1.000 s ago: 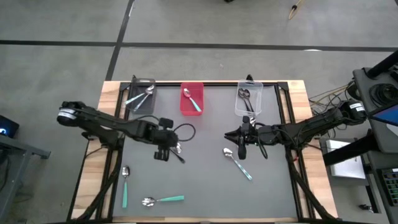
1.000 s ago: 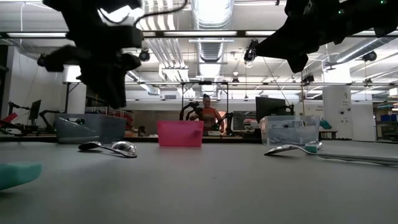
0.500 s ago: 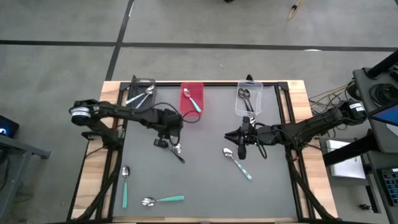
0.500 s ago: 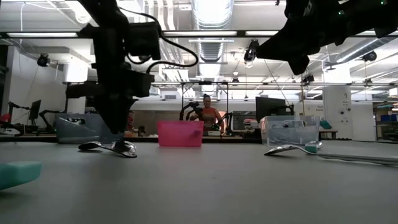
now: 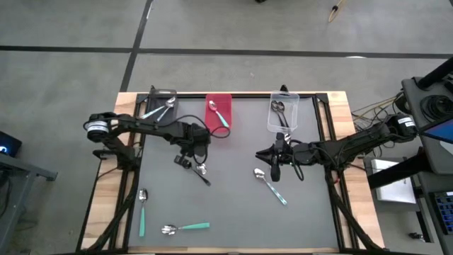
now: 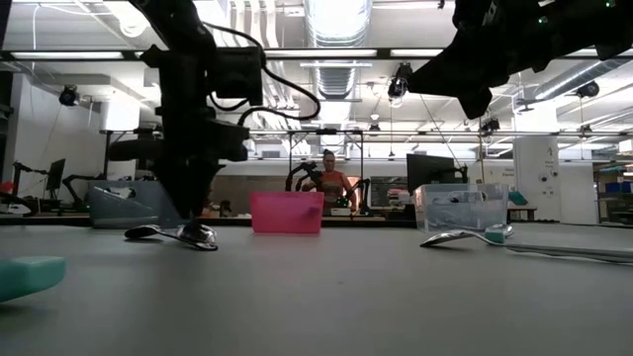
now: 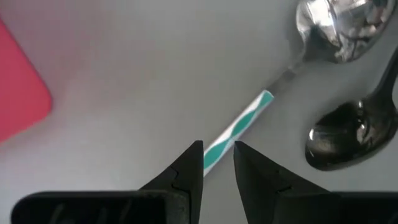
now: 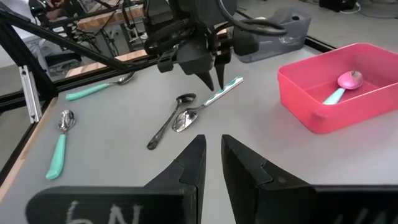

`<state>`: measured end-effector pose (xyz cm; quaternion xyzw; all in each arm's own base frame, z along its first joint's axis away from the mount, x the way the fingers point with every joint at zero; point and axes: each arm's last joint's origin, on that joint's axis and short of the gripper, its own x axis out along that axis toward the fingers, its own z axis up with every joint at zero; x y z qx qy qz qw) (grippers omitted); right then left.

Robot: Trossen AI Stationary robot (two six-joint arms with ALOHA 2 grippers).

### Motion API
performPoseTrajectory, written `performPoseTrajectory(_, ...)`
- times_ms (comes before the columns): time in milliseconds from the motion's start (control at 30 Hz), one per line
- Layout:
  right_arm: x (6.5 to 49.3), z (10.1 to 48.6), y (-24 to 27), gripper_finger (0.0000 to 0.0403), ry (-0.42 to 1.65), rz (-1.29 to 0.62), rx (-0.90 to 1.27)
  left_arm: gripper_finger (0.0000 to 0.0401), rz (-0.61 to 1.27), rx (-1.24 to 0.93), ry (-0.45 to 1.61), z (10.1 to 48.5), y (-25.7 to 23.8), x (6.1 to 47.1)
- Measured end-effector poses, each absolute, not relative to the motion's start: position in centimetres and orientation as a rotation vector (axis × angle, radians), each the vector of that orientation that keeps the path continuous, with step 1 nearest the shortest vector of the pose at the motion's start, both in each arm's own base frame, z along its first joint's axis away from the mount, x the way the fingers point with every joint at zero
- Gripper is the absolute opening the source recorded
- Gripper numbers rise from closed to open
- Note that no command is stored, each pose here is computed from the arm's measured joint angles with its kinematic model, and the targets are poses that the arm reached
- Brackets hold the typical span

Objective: Sort silverware by color (type)
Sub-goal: Put the blue patterned spoon into the black bin

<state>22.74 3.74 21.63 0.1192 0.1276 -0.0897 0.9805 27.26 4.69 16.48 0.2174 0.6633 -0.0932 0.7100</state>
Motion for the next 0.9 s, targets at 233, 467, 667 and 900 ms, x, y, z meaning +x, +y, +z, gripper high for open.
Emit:
performPoseTrajectory(233,22.75,21.63,3.73,0.0043,0.257,-0.181,0.234,0.0084,-0.226,0.486,1.499,16.22,4.64,26.97)
performPoseTrajectory(467,22.74,21.63,3.73,0.0043,0.257,-0.181,0.232,0.0142,-0.223,0.488,1.491,16.21,4.65,27.03)
performPoseTrajectory(667,22.74,21.63,3.71,0.0043,0.256,-0.188,0.23,0.0144,-0.22,0.503,1.461,16.03,4.69,27.23)
performPoseTrajectory(900,22.74,21.62,3.71,0.0043,0.256,-0.189,0.236,0.0125,-0.243,0.534,1.45,15.75,4.68,27.17)
